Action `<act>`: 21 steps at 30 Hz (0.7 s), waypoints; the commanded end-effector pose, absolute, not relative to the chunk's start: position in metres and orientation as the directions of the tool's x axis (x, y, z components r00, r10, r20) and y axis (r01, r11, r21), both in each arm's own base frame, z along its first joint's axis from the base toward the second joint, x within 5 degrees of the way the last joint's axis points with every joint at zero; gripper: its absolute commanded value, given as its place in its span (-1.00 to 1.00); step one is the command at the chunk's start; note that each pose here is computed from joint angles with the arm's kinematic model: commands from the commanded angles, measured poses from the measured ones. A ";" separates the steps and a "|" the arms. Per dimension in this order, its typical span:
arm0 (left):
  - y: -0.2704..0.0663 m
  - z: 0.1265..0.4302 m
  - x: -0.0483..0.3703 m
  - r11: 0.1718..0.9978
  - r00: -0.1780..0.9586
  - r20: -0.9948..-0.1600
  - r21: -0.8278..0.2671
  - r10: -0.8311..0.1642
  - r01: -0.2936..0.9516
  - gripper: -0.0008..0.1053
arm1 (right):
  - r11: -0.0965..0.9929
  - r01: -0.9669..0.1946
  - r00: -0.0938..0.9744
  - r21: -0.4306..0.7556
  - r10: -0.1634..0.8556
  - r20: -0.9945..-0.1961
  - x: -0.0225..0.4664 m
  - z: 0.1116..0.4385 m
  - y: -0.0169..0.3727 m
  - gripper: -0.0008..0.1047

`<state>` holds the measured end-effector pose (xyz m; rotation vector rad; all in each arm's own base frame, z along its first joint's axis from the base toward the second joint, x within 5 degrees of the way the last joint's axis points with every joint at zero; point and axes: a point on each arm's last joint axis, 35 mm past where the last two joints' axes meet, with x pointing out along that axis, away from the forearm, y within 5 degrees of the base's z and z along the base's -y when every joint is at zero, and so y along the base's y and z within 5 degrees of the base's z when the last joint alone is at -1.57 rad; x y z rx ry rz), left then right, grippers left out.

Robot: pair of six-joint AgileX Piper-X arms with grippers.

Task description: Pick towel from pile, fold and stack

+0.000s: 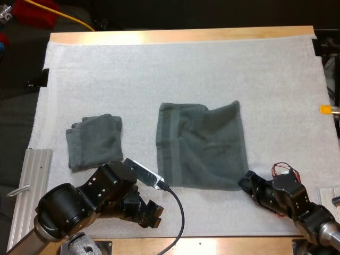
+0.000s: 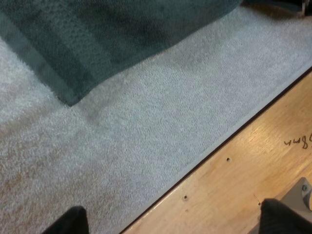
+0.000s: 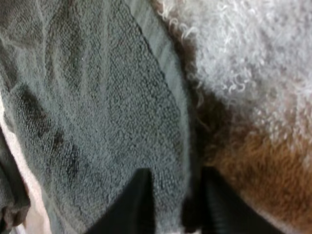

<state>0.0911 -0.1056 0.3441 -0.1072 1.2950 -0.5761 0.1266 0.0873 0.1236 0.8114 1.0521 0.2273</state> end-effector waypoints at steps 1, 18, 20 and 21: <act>-0.106 0.345 0.091 0.854 0.172 -0.869 -0.386 -0.463 0.350 0.30 | 0.703 0.209 0.501 0.680 0.520 -0.692 0.126 0.122 0.087 -0.95; -0.107 0.260 0.117 0.873 0.210 -0.848 -0.482 -0.487 0.075 0.30 | 0.736 0.204 0.455 0.645 0.512 -0.728 0.122 0.118 0.085 -0.94; -0.103 0.252 0.121 0.847 0.196 -0.826 -0.530 -0.528 0.042 0.30 | 0.736 0.204 0.455 0.645 0.512 -0.728 0.122 0.118 0.085 -0.94; -0.099 0.246 0.125 0.821 0.187 -0.805 -0.571 -0.564 0.018 0.30 | 0.736 0.204 0.455 0.645 0.512 -0.728 0.122 0.118 0.085 -0.94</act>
